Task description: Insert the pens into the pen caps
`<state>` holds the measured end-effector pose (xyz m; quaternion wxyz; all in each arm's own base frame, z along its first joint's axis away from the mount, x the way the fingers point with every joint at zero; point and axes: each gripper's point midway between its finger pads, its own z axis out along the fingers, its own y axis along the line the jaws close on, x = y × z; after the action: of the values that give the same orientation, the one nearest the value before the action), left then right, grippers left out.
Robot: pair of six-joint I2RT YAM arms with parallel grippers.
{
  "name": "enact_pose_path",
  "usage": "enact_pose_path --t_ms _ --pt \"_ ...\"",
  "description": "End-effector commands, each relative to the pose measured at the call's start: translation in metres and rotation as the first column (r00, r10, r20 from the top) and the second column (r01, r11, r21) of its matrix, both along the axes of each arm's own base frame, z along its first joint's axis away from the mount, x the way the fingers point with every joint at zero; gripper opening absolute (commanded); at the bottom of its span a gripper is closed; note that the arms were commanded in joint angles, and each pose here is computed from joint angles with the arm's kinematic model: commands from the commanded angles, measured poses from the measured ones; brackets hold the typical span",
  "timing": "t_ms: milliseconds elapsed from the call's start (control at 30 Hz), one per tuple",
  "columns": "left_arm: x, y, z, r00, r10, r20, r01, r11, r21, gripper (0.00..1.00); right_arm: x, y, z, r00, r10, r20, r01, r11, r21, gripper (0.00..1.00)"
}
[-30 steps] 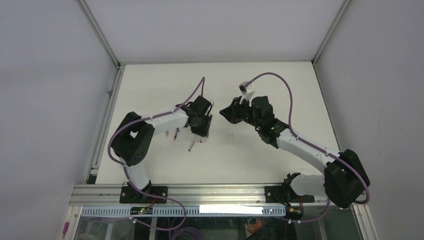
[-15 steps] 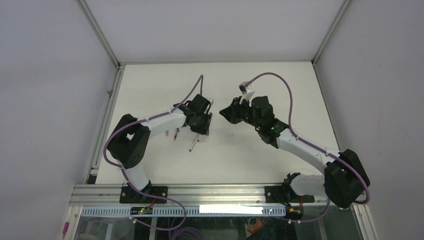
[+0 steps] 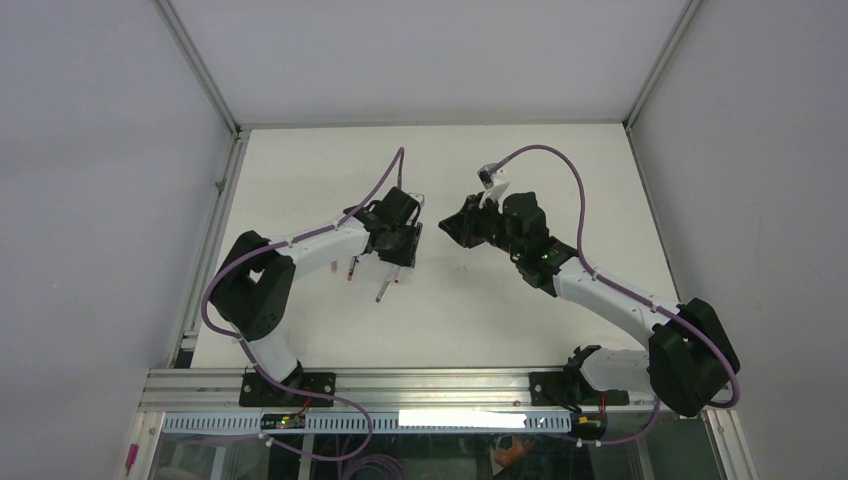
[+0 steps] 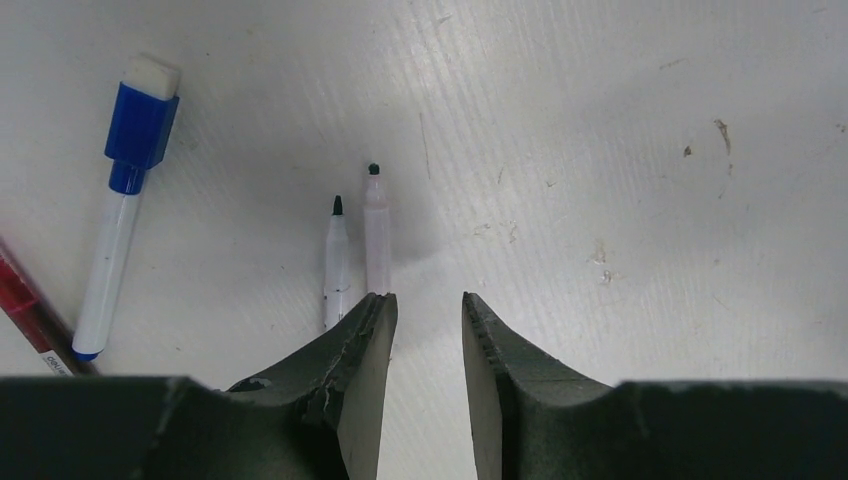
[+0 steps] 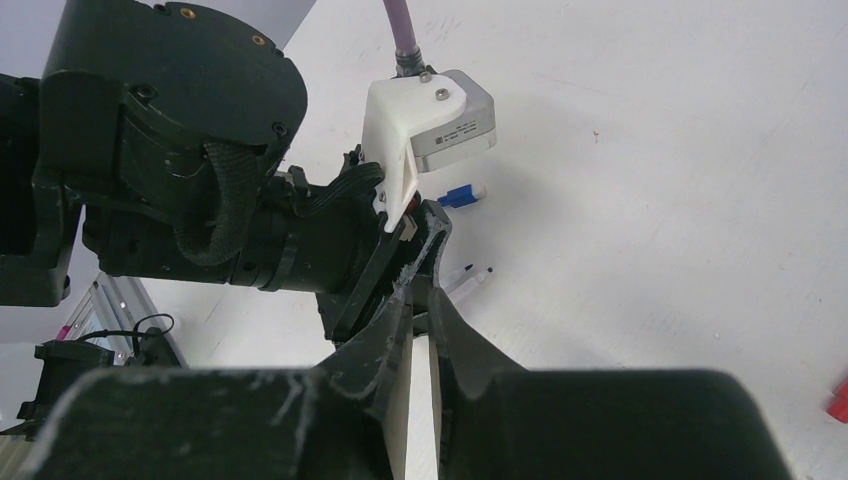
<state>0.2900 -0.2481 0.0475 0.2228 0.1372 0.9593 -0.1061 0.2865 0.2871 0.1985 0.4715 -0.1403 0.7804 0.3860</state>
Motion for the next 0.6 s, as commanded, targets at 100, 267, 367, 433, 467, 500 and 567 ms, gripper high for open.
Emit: enact_pose_path --t_ms 100,267,367,433,467,500,567 --pt "0.006 0.010 0.005 0.998 0.006 0.062 -0.009 0.998 0.057 0.33 0.002 0.002 0.014 0.999 0.013 0.046 -0.014 0.999 0.031 0.13" --pt "0.005 0.011 -0.001 0.999 0.005 0.047 -0.009 0.997 0.073 0.33 0.002 0.002 0.014 0.999 0.011 0.045 -0.013 0.999 0.031 0.13" --pt "0.004 0.011 -0.005 0.999 0.005 0.033 -0.007 0.997 0.076 0.33 0.002 0.002 0.013 0.999 0.012 0.043 -0.013 0.999 0.029 0.13" --pt "0.003 0.010 -0.008 1.000 0.003 0.024 -0.005 0.997 0.077 0.33 0.002 0.001 0.012 0.999 0.011 0.043 -0.012 1.000 0.028 0.14" --pt "0.003 0.010 -0.010 1.000 0.002 0.021 -0.003 0.997 0.076 0.33 0.002 0.002 0.012 0.999 0.011 0.042 -0.012 1.000 0.027 0.13" --pt "0.003 0.009 -0.011 1.000 0.000 0.017 -0.001 0.997 0.076 0.33 0.003 0.001 0.012 0.999 0.010 0.041 -0.011 1.000 0.027 0.13" --pt "0.002 0.008 -0.012 1.000 -0.003 0.010 0.003 0.997 0.071 0.33 0.003 0.001 0.011 0.999 0.010 0.040 -0.011 1.000 0.026 0.13"
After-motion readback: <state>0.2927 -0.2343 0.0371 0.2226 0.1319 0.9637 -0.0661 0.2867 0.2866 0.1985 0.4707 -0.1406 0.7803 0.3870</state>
